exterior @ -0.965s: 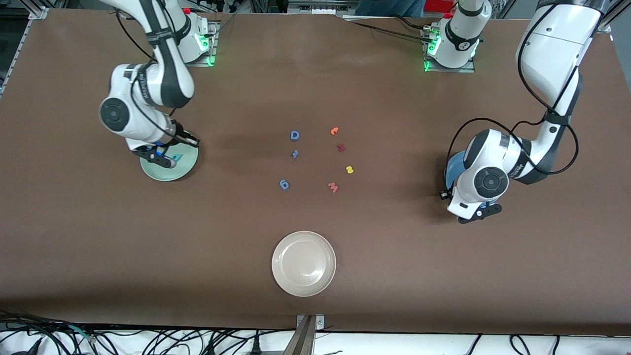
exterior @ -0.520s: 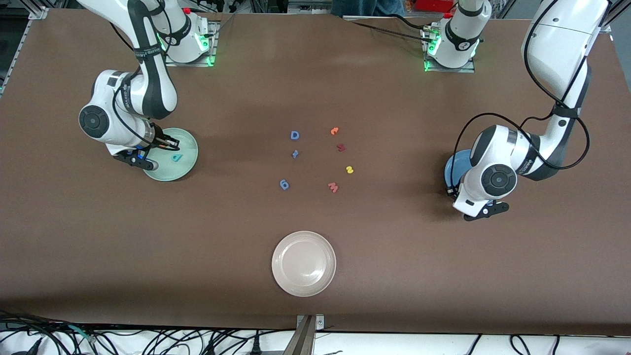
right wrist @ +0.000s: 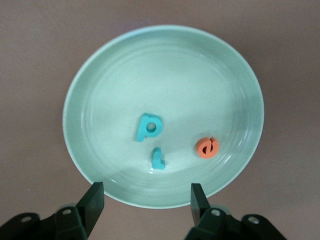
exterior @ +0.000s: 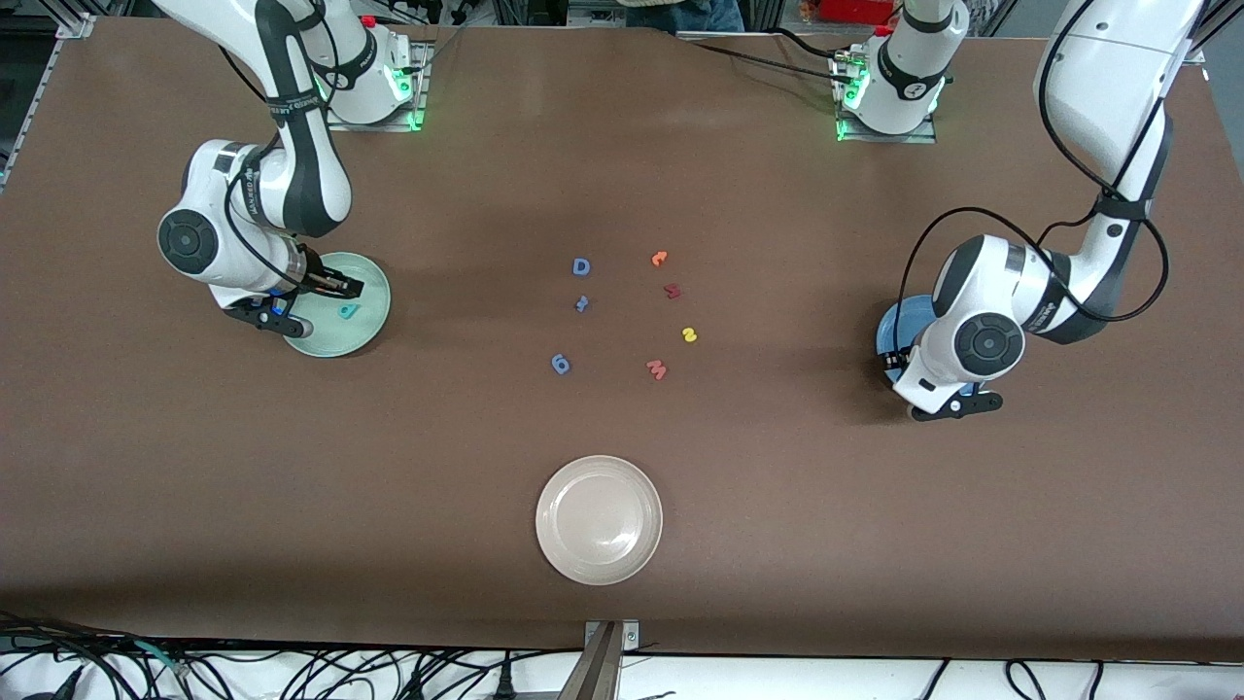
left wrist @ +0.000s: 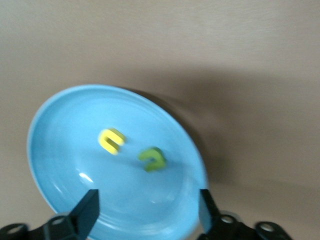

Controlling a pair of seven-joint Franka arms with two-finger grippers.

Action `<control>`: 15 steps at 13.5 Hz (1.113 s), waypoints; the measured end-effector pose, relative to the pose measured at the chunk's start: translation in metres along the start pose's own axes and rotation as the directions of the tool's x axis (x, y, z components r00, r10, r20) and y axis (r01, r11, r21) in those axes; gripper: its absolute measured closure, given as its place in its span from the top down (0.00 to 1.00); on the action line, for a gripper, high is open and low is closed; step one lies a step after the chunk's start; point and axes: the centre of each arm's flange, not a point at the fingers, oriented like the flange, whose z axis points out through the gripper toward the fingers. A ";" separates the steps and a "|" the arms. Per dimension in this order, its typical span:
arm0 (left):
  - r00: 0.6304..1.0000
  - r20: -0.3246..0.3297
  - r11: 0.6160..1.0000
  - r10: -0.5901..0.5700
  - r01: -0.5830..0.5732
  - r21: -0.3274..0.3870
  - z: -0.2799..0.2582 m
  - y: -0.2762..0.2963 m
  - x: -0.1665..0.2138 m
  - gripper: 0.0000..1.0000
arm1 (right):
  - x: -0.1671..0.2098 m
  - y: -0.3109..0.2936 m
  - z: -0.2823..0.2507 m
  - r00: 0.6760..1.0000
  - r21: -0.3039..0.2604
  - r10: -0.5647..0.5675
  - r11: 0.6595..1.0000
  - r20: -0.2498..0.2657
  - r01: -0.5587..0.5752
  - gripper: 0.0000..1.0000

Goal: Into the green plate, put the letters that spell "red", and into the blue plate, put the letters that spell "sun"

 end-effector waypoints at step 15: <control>0.926 -0.084 0.881 -0.368 0.318 -0.349 -0.019 0.239 -0.144 1.00 | 0.021 0.018 -0.284 0.995 0.053 -0.037 0.998 -0.094 0.042 1.00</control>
